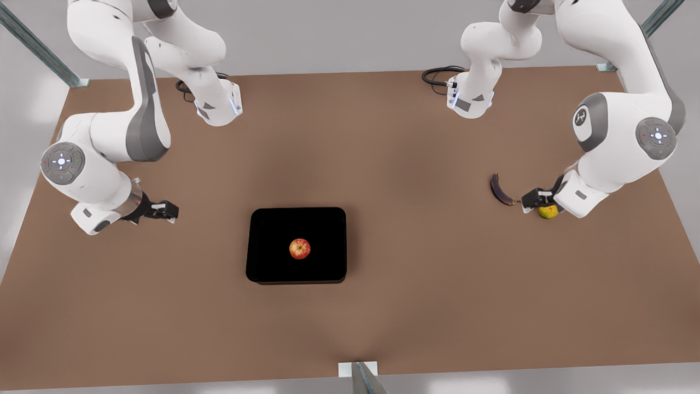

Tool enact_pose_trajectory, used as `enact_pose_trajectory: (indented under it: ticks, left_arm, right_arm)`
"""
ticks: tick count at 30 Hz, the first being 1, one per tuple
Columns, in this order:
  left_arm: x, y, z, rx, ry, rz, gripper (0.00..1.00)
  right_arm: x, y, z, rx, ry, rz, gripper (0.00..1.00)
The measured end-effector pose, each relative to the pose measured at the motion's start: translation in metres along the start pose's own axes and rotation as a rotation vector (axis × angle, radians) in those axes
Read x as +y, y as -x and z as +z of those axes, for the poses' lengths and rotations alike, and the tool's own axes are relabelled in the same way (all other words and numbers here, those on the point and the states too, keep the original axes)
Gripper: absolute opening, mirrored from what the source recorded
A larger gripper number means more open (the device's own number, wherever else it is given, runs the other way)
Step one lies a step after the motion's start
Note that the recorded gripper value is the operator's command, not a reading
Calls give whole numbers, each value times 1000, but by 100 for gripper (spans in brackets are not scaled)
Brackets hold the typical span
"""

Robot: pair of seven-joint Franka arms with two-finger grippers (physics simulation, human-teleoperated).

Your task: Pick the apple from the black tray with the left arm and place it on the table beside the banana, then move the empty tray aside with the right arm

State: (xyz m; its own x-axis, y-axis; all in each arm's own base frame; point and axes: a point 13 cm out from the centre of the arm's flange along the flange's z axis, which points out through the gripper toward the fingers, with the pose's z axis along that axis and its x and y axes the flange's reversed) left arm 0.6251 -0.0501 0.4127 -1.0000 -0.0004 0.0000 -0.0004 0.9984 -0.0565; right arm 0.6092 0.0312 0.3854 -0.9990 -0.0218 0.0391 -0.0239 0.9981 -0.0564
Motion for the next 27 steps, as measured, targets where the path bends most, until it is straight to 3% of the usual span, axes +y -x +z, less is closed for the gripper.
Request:
enact_pose_trajectory:
  ticks: [4,8,11,15,21,27]
  left_arm:
    - [-35,2,19,14,-7,49,100]
    - [-255,-23,19,-6,-28,340,100]
    - [-386,-31,80,-19,6,433,100]
    - [-456,-34,172,-56,52,382,100]
    - [-535,-71,248,-154,56,285,100]
    - [-531,-11,294,-307,-11,87,100]
  right_arm:
    - [-5,8,-4,-31,-5,15,100]
    - [-8,12,-6,-46,-6,25,100]
    - [-10,13,-6,-51,-6,31,100]
    - [-10,14,-6,-54,-6,36,100]
    - [-10,14,-6,-56,-5,41,100]
    - [-9,15,-6,-57,-5,43,100]
